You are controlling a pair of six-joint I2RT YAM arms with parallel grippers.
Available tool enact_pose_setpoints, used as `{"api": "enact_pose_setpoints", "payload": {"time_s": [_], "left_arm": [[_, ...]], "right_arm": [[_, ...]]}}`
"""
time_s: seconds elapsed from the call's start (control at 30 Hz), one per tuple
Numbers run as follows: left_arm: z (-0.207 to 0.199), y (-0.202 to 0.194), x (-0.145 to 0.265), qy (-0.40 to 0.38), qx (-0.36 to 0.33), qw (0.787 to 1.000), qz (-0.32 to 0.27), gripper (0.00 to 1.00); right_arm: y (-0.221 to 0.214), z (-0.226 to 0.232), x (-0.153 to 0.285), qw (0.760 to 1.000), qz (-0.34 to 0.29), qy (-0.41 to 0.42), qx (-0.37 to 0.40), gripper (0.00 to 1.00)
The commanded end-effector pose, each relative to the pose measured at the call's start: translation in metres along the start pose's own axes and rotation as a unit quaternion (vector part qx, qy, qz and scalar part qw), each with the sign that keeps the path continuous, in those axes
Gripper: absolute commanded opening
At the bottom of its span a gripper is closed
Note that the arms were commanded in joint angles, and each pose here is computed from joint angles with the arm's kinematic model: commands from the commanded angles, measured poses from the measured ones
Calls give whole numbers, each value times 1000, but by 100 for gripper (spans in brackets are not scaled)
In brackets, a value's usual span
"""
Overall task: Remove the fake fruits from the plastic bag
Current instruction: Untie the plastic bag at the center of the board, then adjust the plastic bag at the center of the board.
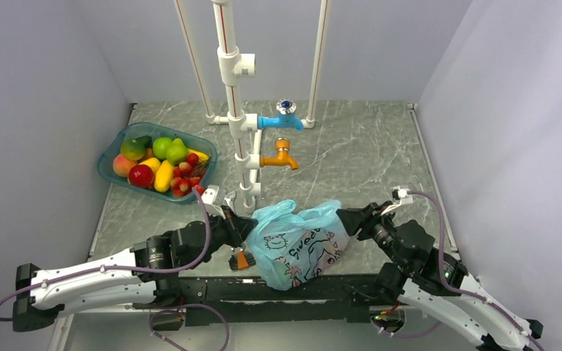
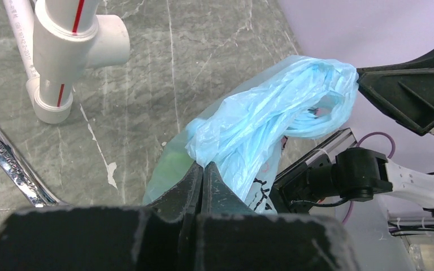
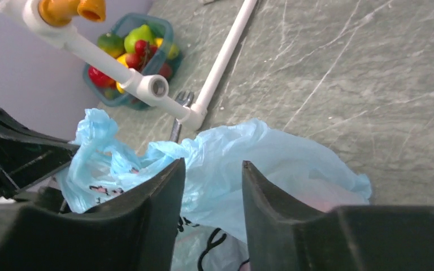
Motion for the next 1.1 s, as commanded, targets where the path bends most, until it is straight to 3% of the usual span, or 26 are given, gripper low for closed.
{"api": "enact_pose_setpoints", "payload": {"time_s": [0.0, 0.07, 0.13, 0.17, 0.33, 0.43, 0.5, 0.73, 0.87, 1.0, 1.07], "left_arm": [[-12, 10, 0, -12, 14, 1000, -16, 0], [-13, 11, -1, -12, 11, 1000, -15, 0], [-13, 9, -1, -16, 14, 1000, -15, 0], [-13, 9, -2, -18, 16, 1000, -15, 0], [-14, 12, -1, -10, 8, 1000, -14, 0], [-14, 17, 3, -1, -2, 1000, -16, 0], [-14, 19, 6, 0, -5, 1000, -16, 0], [-7, 13, 6, -2, 10, 1000, -16, 0], [-10, 12, 5, -14, 10, 1000, -14, 0], [-12, 13, 4, -1, 5, 1000, -7, 0], [-11, 11, 3, 2, 6, 1000, -3, 0]], "right_arm": [[19, 0, 5, 997, -3, -13, 78, 51], [30, 8, 6, 996, 17, -18, 83, 65], [48, 27, 6, 995, 32, 18, 94, 92], [53, 38, 4, 992, 45, 46, 111, 98], [49, 84, -13, 938, 204, 192, 202, 99], [29, 97, -19, 901, 253, 278, 218, 97], [21, 102, -22, 889, 268, 295, 226, 93], [-5, 94, -38, 896, 259, 161, 322, 87], [-20, 84, -50, 898, 211, 11, 387, 85], [-19, 77, -60, 901, 168, -98, 388, 85], [-17, 78, -63, 905, 151, -106, 384, 79]]}}
Point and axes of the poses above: each gripper's point midway between its finger pads, its own x axis back along the fingers, its own z axis along the line the jaws close on, y = z × x, the point moved 8 cm from there along x, back along the fingers, and after that the axes turned 8 degrees about x, right-handed, at the moved point
